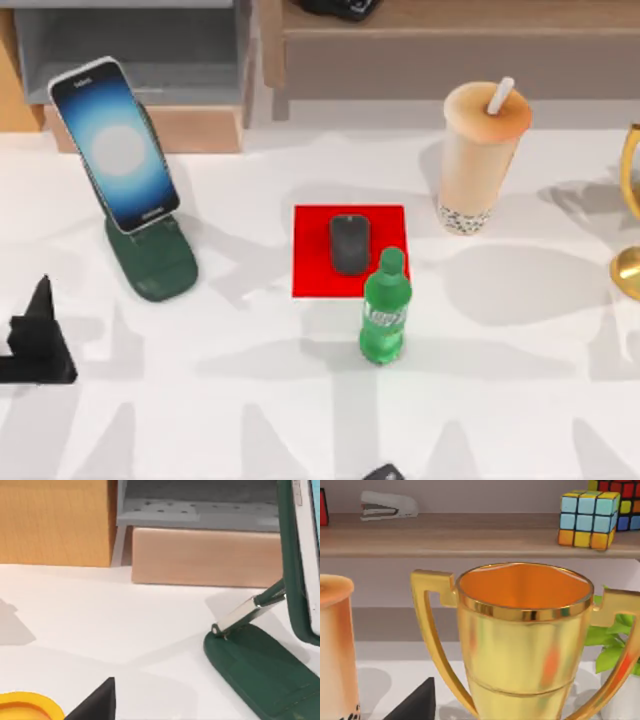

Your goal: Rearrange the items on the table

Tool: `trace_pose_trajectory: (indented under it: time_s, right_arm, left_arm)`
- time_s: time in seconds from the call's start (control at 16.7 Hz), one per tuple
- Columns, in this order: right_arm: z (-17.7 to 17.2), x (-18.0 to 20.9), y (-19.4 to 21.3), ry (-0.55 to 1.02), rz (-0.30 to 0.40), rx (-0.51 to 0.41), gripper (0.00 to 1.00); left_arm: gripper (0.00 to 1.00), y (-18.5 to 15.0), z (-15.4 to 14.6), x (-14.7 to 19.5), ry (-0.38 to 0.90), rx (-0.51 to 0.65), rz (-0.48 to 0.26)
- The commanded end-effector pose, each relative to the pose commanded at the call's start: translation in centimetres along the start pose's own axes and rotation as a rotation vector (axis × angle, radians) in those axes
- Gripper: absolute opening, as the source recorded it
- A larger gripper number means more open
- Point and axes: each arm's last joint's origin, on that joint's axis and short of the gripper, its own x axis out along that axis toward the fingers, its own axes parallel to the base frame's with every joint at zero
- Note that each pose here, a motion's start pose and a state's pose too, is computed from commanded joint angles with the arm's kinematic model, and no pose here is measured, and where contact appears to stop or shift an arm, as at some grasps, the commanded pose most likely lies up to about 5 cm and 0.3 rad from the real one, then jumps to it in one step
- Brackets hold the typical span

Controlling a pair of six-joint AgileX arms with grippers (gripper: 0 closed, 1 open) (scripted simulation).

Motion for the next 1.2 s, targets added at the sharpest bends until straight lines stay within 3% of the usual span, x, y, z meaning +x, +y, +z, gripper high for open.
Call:
trace_pose_trajectory:
  time_s: [0.3,0.72,1.2]
  right_arm:
    - [0.0,0.0,0.0,0.000,0.000,0.000,1.00]
    - [0.0,0.0,0.0,0.000,0.000,0.000,1.00]
    - [2.1,2.0,2.8,0.014,0.199,-0.009,1.00]
  left_arm:
    - [1.00,1.2,-0.1,-1.1,-0.220,0.041,0.027]
    - [1.00,1.3,0.0,-1.2,-0.245,0.046,0.033]
    - [1.00,1.3,0.0,-1.2,-0.245,0.046,0.033]
